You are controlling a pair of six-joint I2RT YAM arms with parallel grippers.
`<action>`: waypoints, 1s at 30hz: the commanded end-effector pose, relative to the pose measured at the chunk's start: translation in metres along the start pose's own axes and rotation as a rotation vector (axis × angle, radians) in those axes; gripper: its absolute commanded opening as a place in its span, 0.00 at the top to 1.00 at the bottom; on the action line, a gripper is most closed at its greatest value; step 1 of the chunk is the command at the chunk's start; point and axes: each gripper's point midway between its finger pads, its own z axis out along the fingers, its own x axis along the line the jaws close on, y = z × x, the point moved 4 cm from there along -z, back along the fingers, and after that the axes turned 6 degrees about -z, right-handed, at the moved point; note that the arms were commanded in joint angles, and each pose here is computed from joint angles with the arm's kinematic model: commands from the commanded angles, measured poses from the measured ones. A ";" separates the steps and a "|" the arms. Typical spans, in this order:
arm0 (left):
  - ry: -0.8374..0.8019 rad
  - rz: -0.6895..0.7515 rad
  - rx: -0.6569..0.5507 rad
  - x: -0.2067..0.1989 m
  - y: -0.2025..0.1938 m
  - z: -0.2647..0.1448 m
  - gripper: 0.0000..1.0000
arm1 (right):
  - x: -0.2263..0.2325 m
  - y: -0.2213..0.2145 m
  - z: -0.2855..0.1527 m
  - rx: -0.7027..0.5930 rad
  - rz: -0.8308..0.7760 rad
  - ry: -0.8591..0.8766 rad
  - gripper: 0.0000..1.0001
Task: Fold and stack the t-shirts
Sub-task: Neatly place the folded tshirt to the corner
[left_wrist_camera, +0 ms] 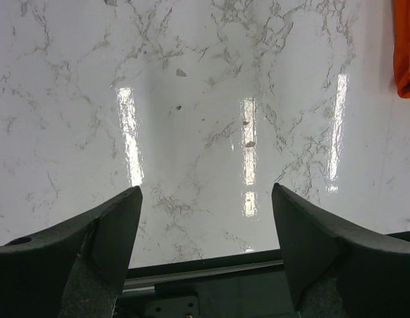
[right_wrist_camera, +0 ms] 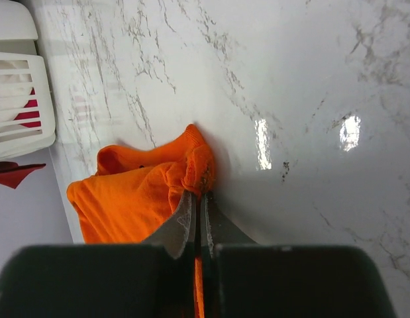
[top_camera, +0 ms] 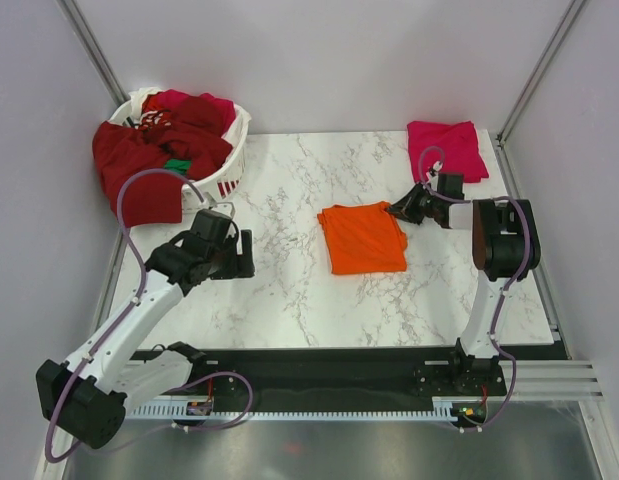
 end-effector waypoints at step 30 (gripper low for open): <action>0.015 0.018 -0.046 0.002 0.007 0.005 0.13 | 0.062 0.278 -0.071 -0.397 -0.239 -0.119 1.00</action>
